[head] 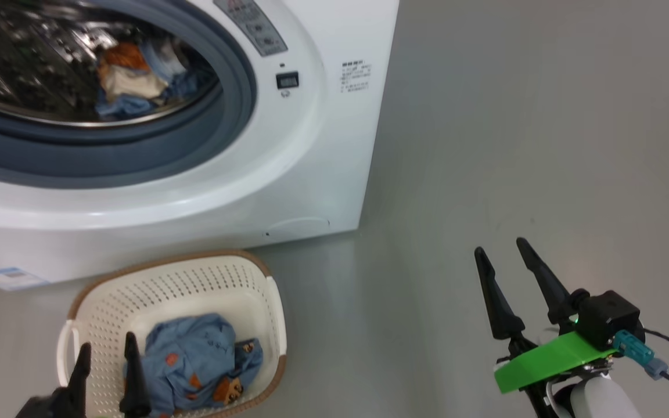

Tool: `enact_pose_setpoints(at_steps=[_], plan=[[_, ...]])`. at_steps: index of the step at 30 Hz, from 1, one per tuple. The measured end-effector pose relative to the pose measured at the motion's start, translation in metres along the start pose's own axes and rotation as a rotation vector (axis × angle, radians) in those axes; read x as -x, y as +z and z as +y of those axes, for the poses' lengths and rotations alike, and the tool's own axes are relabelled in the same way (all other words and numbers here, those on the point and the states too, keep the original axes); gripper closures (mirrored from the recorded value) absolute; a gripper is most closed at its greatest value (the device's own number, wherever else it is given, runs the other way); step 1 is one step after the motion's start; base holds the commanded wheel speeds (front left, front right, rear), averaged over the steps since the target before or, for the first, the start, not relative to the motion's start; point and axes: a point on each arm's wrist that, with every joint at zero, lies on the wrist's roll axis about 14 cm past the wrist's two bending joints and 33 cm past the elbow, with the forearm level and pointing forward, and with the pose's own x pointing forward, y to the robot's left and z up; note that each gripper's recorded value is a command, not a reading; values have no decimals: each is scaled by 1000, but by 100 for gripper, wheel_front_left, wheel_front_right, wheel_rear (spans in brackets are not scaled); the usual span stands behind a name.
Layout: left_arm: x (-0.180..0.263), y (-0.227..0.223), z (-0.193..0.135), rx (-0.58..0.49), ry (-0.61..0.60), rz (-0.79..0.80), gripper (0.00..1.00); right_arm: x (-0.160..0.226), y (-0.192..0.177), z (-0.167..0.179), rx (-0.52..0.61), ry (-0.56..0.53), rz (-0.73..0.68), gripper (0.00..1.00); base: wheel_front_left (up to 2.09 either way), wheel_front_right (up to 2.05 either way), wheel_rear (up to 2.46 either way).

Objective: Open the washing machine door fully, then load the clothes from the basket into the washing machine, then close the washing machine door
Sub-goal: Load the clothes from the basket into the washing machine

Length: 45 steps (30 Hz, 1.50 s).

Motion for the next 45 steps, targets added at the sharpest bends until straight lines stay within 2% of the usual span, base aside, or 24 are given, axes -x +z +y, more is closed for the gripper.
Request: enact_pose_setpoints(at_steps=[11, 21, 35, 45], plan=[[-51, -61, -8, 24, -45, 183, 0, -24, -31, -20, 4, -42, 61, 0, 0, 0, 0], [-91, -131, 2, -4, -44, 387, 0, -43, -69, -39, -12, -81, 129, 0, 0, 0, 0], [-119, -223, 23, -62, -42, 699, 0, -58, -119, -60, -30, -124, 208, 0, 0, 0, 0], [-120, -278, 41, -70, -10, 944, 0, -49, -147, -83, -31, -185, 273, 0, 0, 0, 0]])
